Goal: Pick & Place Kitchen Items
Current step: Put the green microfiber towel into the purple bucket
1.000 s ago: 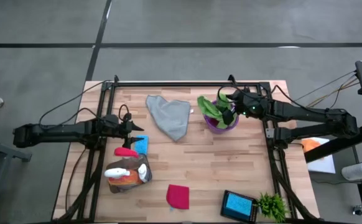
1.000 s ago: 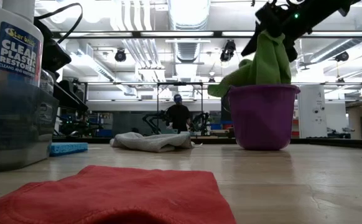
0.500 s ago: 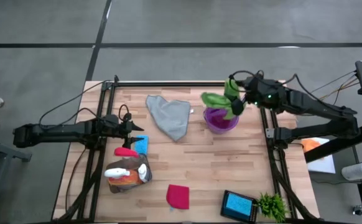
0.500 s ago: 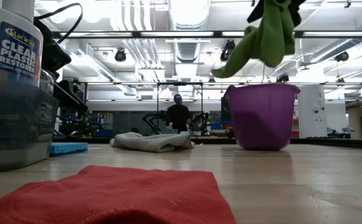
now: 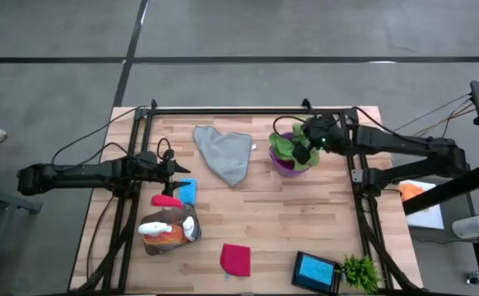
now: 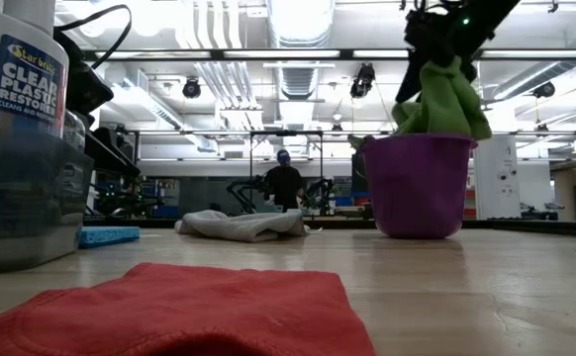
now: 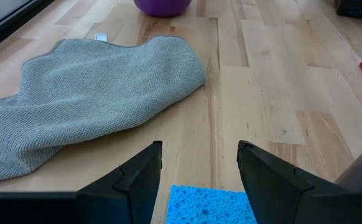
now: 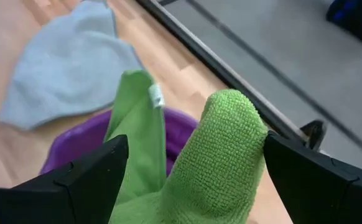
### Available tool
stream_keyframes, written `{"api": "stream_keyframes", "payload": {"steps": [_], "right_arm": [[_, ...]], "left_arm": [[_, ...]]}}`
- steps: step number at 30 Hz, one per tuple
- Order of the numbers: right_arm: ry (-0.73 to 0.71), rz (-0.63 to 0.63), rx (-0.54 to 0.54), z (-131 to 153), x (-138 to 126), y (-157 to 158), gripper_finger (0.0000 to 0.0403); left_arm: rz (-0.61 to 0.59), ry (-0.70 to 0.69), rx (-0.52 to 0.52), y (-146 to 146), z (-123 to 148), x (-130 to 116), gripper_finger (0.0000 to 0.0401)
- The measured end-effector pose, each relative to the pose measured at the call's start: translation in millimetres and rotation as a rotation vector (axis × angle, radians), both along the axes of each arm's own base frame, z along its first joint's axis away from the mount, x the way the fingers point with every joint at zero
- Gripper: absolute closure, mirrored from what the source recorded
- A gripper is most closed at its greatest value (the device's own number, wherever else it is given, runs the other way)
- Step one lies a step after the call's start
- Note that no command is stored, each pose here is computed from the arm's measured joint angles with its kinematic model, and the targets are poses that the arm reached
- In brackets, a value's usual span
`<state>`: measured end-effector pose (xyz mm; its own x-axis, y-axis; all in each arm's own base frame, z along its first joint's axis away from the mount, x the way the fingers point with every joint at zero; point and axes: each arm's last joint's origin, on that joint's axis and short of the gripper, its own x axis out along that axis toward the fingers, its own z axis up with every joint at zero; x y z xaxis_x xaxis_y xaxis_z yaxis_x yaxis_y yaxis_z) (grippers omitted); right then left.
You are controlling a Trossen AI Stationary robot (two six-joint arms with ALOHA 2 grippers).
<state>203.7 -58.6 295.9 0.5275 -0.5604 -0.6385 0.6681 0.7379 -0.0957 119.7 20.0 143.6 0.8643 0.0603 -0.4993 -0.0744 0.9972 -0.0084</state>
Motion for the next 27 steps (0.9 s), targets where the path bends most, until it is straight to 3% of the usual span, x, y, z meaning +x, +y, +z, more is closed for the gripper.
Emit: {"api": "stream_keyframes", "payload": {"steps": [3,8,11,17,24,27], "right_arm": [[-0.015,0.024,-0.042,15.8,4.4,-1.4,0.0042],[-0.182,0.041,-0.131,74.4,-1.8,2.6,0.0042],[-0.210,0.039,-0.156,86.6,-4.6,6.1,0.0042],[-0.033,0.074,-0.039,41.8,4.5,10.6,0.0042],[0.054,0.032,-0.077,-0.3,19.4,10.4,0.0042],[0.129,-0.029,-0.144,-6.0,21.7,7.8,0.0042]], "left_arm": [[0.000,0.000,0.000,0.0,0.0,0.0,0.0187],[0.000,0.000,0.000,0.0,0.0,0.0,0.0187],[0.000,0.000,0.000,0.0,0.0,0.0,0.0187],[-0.001,0.001,0.000,-0.1,-0.1,0.0,0.0187],[-0.001,0.000,0.000,-0.1,0.0,0.0,0.0187],[-0.001,0.000,0.000,-0.1,0.0,0.0,0.0187]]}}
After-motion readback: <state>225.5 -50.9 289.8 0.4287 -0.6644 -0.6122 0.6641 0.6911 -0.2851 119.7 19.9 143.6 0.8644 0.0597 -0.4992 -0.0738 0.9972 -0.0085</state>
